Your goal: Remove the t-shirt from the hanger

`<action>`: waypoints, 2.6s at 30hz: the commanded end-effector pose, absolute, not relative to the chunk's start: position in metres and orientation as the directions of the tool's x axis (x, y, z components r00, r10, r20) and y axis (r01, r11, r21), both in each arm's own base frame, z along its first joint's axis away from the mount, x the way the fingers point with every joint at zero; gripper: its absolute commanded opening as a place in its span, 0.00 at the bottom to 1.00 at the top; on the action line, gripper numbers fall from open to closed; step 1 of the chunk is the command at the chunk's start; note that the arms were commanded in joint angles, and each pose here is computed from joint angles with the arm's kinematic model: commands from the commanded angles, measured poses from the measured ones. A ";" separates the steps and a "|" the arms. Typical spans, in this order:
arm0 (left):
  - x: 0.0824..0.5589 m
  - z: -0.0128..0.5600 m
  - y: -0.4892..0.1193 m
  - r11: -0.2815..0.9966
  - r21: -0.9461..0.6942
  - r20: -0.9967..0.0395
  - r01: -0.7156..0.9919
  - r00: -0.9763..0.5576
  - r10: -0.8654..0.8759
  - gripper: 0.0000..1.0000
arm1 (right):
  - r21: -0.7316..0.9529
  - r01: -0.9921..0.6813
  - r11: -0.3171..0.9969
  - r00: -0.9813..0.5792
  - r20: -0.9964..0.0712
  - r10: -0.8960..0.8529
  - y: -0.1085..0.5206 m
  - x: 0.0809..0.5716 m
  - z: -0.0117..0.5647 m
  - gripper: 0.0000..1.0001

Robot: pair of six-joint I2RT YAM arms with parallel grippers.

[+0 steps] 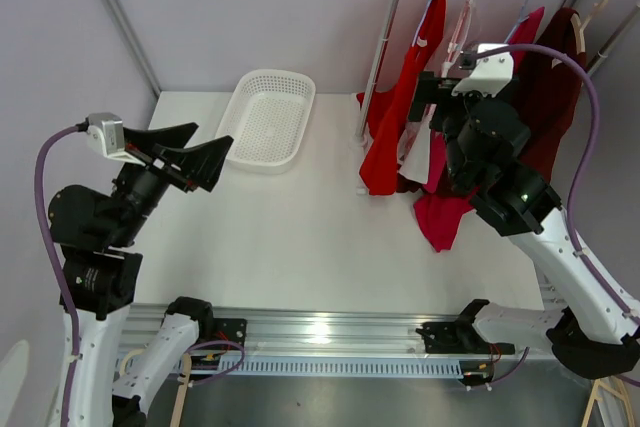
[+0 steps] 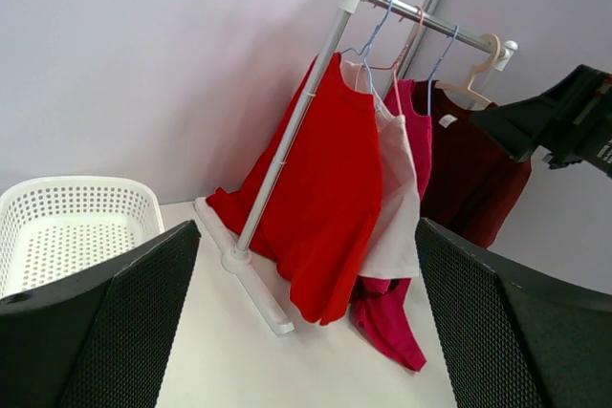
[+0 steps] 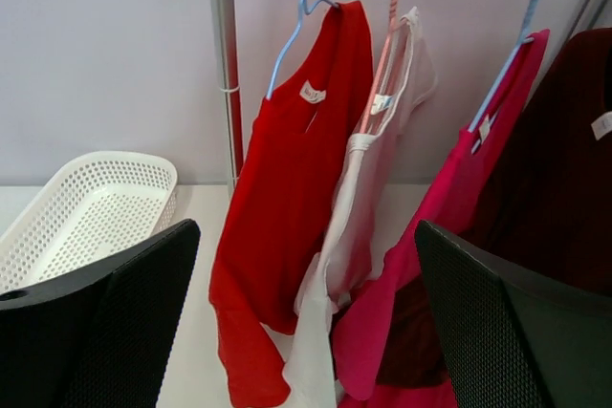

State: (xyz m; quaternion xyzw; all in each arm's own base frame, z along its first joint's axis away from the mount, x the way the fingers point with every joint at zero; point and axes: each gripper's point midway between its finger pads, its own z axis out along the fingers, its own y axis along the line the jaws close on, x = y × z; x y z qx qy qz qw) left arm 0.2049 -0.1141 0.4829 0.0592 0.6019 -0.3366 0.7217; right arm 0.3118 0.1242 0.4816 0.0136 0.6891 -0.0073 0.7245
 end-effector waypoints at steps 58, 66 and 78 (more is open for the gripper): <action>0.263 0.430 -0.155 0.769 -0.357 -0.932 0.531 -0.256 -0.256 0.99 | 0.090 0.485 0.870 -0.084 -0.985 0.149 -0.147 0.464 0.472 0.83; 0.269 0.420 -0.156 0.776 -0.360 -0.929 0.518 -0.278 -0.245 1.00 | 0.192 0.307 0.932 -0.044 -0.975 0.216 -0.104 0.439 0.505 0.88; 0.269 0.416 -0.155 0.780 -0.357 -0.930 0.514 -0.276 -0.243 0.99 | 0.108 0.454 0.884 -0.003 -0.992 0.123 -0.149 0.419 0.515 0.87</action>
